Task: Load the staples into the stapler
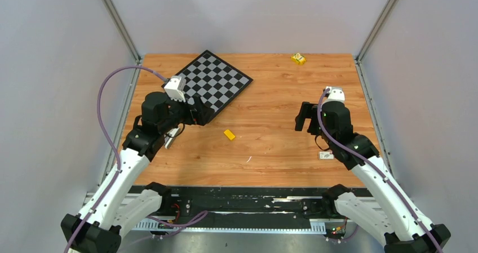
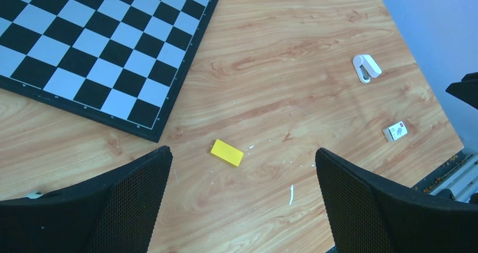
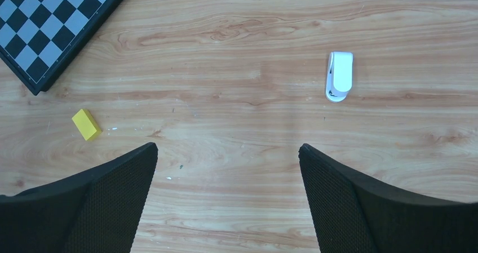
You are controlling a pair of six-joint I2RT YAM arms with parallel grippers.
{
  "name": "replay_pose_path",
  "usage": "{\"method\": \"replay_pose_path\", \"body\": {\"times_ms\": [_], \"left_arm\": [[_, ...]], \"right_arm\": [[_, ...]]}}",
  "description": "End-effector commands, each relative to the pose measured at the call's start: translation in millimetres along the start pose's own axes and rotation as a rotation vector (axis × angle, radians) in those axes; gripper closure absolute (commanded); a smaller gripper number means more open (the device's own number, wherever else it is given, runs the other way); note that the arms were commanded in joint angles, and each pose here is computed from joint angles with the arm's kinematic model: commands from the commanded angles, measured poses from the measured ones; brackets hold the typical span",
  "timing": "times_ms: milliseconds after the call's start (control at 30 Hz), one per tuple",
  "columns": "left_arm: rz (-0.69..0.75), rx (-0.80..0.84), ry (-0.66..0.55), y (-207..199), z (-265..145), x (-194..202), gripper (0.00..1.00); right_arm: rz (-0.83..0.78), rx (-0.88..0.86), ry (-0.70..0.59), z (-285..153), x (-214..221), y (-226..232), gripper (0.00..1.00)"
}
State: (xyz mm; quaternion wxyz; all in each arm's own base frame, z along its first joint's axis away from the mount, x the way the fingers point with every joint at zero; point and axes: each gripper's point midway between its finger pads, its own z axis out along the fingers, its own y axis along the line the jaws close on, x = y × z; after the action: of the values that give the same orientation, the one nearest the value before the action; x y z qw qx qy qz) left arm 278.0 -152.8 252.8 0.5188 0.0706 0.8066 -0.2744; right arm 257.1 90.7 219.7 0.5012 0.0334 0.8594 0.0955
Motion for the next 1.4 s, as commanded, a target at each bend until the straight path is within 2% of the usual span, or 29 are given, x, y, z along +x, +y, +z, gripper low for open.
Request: {"method": "replay_pose_path", "body": {"times_ms": [0, 167, 367, 533, 733, 800, 867, 967, 1167, 1367], "left_arm": [[-0.007, 0.003, -0.016, -4, -6, -6, 0.0], [0.005, -0.018, 0.01, 2, 0, 1, 0.0], [0.026, 0.006, 0.046, 0, 2, 8, 0.0], [0.073, 0.006, 0.061, -4, -4, 13, 0.0], [0.092, 0.019, 0.071, -9, -6, 17, 0.0], [0.098, 0.021, 0.076, -10, -7, 18, 0.0], [0.103, 0.021, 0.08, -11, -7, 19, 0.0], [0.108, 0.023, 0.092, -12, -6, 23, 0.0], [0.108, 0.031, 0.096, -15, -5, 24, 0.0], [0.108, 0.019, 0.092, -13, -4, 22, 0.0]], "right_arm": [[0.005, 0.063, -0.009, -4, -1, -14, 0.0], [-0.035, 0.13, -0.049, -2, -5, -28, 0.01], [-0.17, 0.34, -0.061, 6, -16, -62, 0.02], [-0.288, 0.375, 0.077, 39, -20, -69, 0.03], [-0.304, 0.392, 0.32, 88, -4, -93, 0.11], [-0.273, 0.392, 0.388, 101, 4, -102, 0.19], [-0.235, 0.371, 0.46, 115, 17, -108, 0.35], [-0.224, 0.389, 0.548, 124, 32, -118, 0.44], [-0.236, 0.437, 0.66, 132, 55, -140, 0.46], [-0.173, 0.365, 0.704, 148, 70, -143, 0.49]]}}
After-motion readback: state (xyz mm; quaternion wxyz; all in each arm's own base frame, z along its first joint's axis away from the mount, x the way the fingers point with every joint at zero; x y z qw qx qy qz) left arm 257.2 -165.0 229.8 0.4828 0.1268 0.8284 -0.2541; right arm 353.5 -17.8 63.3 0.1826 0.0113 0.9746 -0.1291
